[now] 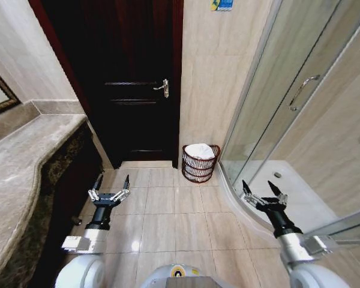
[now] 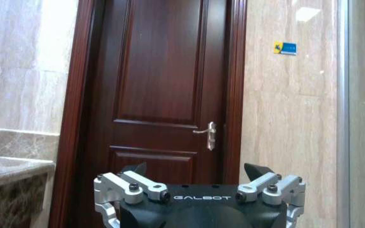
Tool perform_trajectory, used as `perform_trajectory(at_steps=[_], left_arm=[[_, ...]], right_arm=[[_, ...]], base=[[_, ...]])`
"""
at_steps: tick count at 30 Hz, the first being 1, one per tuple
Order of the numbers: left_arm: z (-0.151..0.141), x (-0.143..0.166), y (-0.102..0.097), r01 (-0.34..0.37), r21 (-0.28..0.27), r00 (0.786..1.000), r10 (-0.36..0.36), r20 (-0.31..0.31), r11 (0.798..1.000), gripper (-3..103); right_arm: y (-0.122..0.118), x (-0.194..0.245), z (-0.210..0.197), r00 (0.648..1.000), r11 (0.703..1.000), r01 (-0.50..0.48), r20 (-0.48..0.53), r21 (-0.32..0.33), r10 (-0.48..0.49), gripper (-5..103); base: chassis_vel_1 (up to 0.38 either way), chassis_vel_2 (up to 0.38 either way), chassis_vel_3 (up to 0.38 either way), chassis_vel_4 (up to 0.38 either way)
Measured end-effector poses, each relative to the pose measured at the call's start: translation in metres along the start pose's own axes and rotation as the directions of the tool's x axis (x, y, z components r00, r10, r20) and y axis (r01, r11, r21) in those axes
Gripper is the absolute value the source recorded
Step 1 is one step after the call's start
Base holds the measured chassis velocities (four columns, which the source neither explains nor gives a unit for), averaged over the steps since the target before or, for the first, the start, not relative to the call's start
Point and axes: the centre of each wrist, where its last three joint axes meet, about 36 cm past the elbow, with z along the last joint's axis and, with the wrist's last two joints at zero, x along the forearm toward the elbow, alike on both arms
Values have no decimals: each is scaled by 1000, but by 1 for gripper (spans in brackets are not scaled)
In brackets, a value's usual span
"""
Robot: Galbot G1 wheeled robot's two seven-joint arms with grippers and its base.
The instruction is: Discard the used towel into the hamper.
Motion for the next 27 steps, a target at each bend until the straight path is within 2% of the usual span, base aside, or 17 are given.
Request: perform_trajectory(at_steps=[8,10,17,27], left_arm=[[-7,-2,-1,1,-18,1000,-1,-7,1000,100],[-8,-3,-2,10,-48,1000,-10,-7,999,100],[-10,-3,-4,54,-103,998,-56,-14,993,100],[-20,-4,-8,51,-101,999,-52,-12,994,100]], right_arm=[[0,-1,1,1000,1000,18,0,1,-18,100],[0,-4,0,1000,1000,24,6,3,-24,100],[0,-8,-2,1000,1000,25,-6,11,-25,100],[0,-9,-8,1000,1000,24,-15,20,-24,100]], base=[[0,0,0,0],[0,0,0,0],[0,0,0,0],[0,0,0,0]])
